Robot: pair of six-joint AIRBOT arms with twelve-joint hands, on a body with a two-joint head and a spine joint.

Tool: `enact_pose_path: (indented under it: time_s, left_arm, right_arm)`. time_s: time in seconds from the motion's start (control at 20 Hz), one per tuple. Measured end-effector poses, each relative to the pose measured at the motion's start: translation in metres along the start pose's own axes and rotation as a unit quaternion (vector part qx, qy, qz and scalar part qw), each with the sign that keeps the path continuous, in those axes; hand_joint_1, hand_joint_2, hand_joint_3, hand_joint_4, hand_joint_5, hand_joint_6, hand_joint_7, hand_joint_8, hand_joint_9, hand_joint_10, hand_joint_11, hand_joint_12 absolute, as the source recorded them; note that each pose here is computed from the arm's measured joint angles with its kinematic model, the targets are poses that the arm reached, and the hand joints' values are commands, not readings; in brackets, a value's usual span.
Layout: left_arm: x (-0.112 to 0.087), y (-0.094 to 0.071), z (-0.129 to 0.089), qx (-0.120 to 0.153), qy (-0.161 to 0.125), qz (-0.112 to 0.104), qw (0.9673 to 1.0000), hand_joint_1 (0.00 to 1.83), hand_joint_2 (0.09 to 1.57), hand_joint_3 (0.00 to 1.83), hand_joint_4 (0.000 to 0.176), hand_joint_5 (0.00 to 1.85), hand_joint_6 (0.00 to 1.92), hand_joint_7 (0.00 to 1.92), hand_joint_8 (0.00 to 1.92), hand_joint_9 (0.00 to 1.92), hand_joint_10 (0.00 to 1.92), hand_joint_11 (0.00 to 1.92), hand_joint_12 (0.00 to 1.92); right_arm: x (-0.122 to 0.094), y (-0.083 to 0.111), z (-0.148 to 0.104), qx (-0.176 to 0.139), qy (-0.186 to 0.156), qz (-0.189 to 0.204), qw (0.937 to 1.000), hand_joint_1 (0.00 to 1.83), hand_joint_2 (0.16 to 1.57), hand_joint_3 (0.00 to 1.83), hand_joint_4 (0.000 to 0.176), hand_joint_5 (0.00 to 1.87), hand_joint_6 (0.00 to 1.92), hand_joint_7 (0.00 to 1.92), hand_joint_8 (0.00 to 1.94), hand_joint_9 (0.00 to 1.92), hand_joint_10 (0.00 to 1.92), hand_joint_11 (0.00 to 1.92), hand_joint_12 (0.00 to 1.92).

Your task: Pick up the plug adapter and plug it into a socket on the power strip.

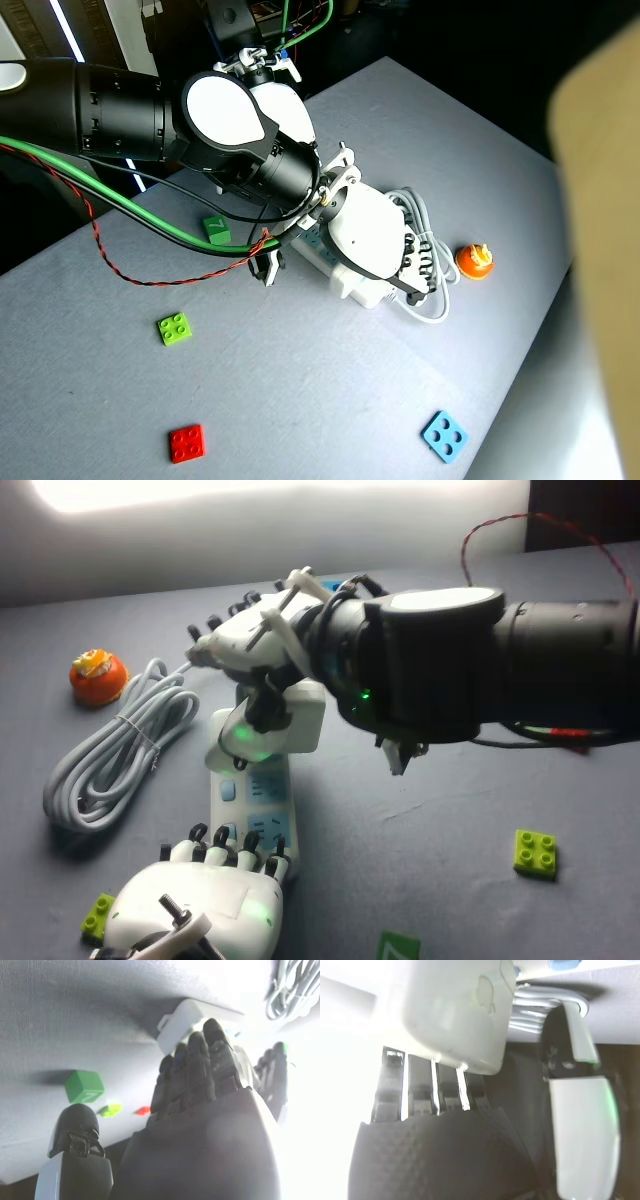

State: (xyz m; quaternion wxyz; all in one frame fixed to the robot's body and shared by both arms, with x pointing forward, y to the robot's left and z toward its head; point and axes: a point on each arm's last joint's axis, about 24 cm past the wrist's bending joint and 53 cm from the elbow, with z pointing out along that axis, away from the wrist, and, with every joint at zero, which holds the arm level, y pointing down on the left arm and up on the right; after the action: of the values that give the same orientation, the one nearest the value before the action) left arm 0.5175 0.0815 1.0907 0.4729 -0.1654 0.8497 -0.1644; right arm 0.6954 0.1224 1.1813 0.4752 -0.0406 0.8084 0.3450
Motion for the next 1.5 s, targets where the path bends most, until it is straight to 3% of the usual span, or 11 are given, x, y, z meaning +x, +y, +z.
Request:
enact_pose_path:
  time_s: [0.6,0.9,1.0,1.1,1.15,1.2,1.25,1.3,1.4,1.45,1.5]
  left_arm:
    - [-0.046,-0.019,-0.005,0.012,-0.054,0.003,0.9985,0.08,1.21,0.00,0.000,0.07,0.00,0.08,0.00,0.06,0.00,0.00,0.21]
    - [-0.078,-0.017,0.000,0.000,-0.090,0.010,0.9959,0.08,1.22,0.00,0.000,0.09,0.00,0.12,0.00,0.10,0.00,0.00,0.25]
    - [-0.087,-0.016,0.002,-0.007,-0.098,0.018,0.9950,0.16,1.23,0.00,0.000,0.20,0.00,0.27,0.00,0.24,0.00,0.00,0.47]
    - [-0.100,-0.018,0.003,-0.007,-0.112,0.016,0.9935,0.24,1.24,0.00,0.000,0.48,0.02,0.60,0.01,0.57,0.04,0.15,0.85]
    - [-0.107,-0.020,0.003,-0.003,-0.121,0.018,0.9925,0.26,1.24,0.00,0.000,0.58,0.03,0.68,0.02,0.68,0.06,0.23,0.97]
    - [-0.110,-0.019,0.004,-0.005,-0.122,0.022,0.9922,0.26,1.25,0.00,0.000,0.78,0.08,0.85,0.07,0.83,0.17,0.39,1.08]
    - [-0.114,-0.018,0.004,-0.009,-0.125,0.026,0.9918,0.24,1.27,0.00,0.000,0.79,0.45,0.78,0.56,0.79,0.74,0.56,1.27]
    - [-0.120,-0.016,0.005,-0.013,-0.129,0.030,0.9911,0.23,1.28,0.00,0.000,0.73,0.69,0.68,0.88,0.69,1.09,0.58,1.35]
    - [-0.129,-0.016,0.004,-0.014,-0.137,0.033,0.9899,0.23,1.28,0.00,0.000,0.73,0.69,0.68,0.88,0.69,1.09,0.58,1.35]
    - [-0.137,-0.018,0.004,-0.011,-0.147,0.033,0.9886,0.26,1.30,0.00,0.000,0.58,1.43,0.63,1.54,0.66,1.65,0.63,1.70]
    - [-0.140,-0.017,0.003,-0.011,-0.149,0.032,0.9882,0.33,1.33,0.00,0.000,0.81,1.90,0.88,1.91,0.91,1.91,0.94,1.91]
  right_arm:
    - [-0.066,-0.016,-0.112,-0.029,-0.059,-0.050,0.9966,0.26,0.88,0.00,0.000,0.07,0.00,0.08,0.01,0.07,0.00,0.00,0.38]
    - [-0.044,-0.025,-0.163,-0.016,-0.050,-0.052,0.9973,0.27,1.01,0.00,0.000,0.29,0.01,0.31,0.01,0.26,0.01,0.00,0.68]
    - [-0.040,-0.033,-0.172,-0.010,-0.048,-0.045,0.9978,0.32,1.06,0.00,0.000,0.51,0.02,0.56,0.01,0.51,0.03,0.15,0.91]
    - [-0.040,-0.044,-0.176,-0.002,-0.048,-0.044,0.9979,0.37,1.13,0.00,0.000,0.71,0.02,0.80,0.04,0.75,0.19,0.36,1.30]
    - [-0.038,-0.053,-0.178,0.006,-0.046,-0.038,0.9982,0.36,1.16,0.00,0.000,0.73,0.02,0.84,0.06,0.68,0.52,0.39,1.43]
    - [-0.035,-0.059,-0.179,0.011,-0.042,-0.033,0.9985,0.35,1.20,0.01,0.000,0.78,0.15,0.79,0.49,0.64,1.01,0.51,1.59]
    - [-0.029,-0.065,-0.180,0.013,-0.035,-0.030,0.9989,0.30,1.26,0.01,0.000,0.59,0.95,0.70,1.13,0.67,1.42,0.63,1.74]
    - [-0.024,-0.068,-0.180,0.012,-0.029,-0.029,0.9991,0.29,1.27,0.00,0.000,0.48,1.30,0.64,1.38,0.66,1.56,0.65,1.79]
    - [-0.027,-0.067,-0.180,0.000,-0.029,-0.032,0.9991,0.29,1.27,0.00,0.000,0.48,1.30,0.64,1.38,0.66,1.56,0.65,1.79]
    - [-0.032,-0.067,-0.181,-0.011,-0.033,-0.039,0.9986,0.29,1.29,0.00,0.000,0.49,1.72,0.64,1.83,0.71,1.85,0.77,1.89]
    - [-0.034,-0.069,-0.182,-0.009,-0.036,-0.042,0.9984,0.33,1.29,0.00,0.000,0.72,1.91,0.81,1.94,0.99,1.92,1.16,1.92]
